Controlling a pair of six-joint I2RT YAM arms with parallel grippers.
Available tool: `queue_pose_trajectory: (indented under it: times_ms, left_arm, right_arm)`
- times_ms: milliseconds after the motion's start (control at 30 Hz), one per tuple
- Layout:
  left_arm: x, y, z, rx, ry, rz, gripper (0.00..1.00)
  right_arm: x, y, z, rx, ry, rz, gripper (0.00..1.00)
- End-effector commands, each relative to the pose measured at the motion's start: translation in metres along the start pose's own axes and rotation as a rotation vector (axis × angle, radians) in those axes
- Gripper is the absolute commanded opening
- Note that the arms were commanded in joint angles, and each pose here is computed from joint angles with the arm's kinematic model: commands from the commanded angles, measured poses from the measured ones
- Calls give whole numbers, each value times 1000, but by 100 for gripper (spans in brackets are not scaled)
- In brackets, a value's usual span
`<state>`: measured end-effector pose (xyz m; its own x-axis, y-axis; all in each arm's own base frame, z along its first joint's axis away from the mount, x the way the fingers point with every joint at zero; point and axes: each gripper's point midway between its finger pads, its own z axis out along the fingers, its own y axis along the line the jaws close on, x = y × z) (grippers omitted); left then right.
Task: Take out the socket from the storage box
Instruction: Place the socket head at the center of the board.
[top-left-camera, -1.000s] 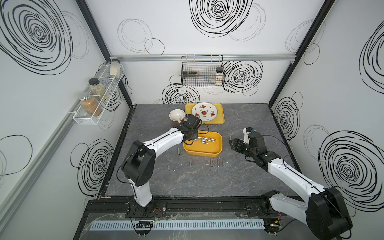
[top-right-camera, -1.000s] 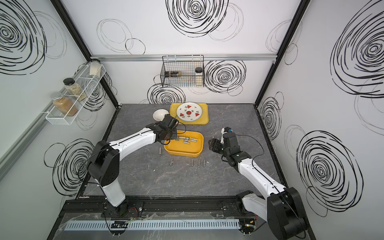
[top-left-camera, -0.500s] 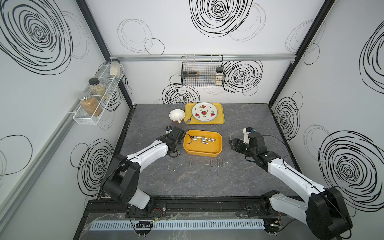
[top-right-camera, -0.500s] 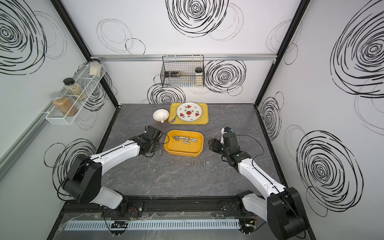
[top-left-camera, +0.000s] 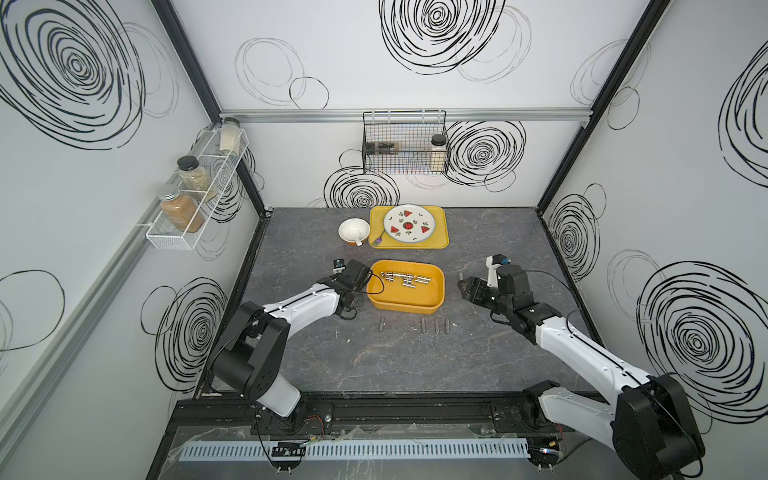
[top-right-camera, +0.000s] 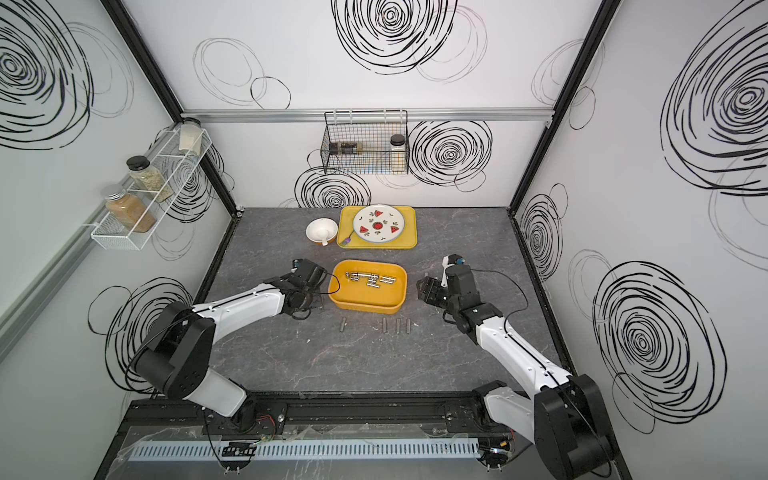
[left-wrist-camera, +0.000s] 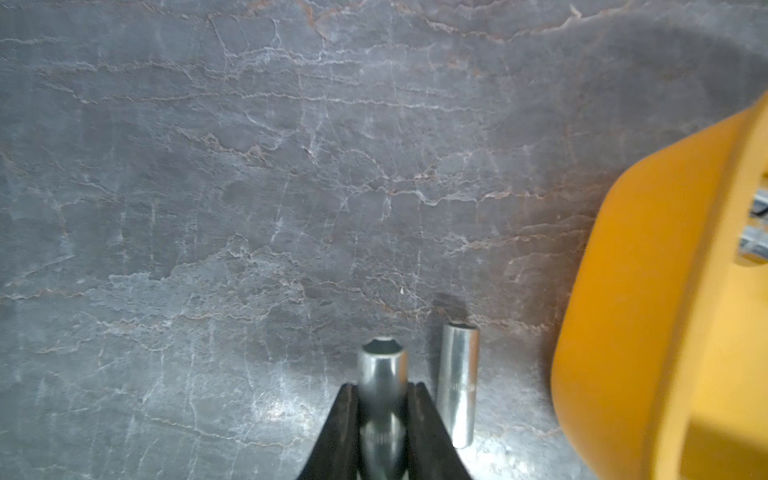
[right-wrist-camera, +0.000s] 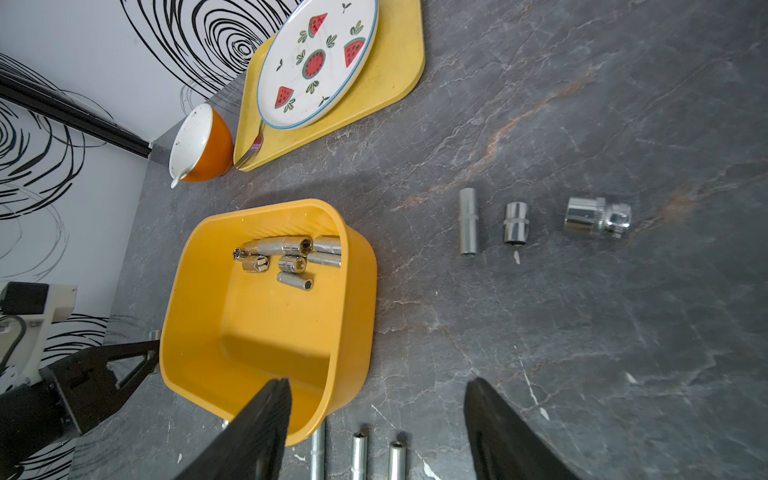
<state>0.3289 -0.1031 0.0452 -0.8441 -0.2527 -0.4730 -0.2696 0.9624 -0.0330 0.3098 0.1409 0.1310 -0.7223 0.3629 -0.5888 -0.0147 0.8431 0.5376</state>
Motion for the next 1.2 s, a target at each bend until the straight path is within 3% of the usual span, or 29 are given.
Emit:
queue_pose_trajectory:
  times_ms: [0, 333, 1167]
  left_arm:
    - [5, -2, 8, 15, 12, -12, 10]
    - [23, 5, 19, -2, 53, -1, 13]
    - [13, -1, 7, 20, 3, 1, 42]
  right_arm:
    - [-5, 8, -1, -17, -3, 3, 71]
    - [-4, 8, 0, -18, 0, 3, 71]
    - [-3, 7, 2, -17, 7, 5, 71]
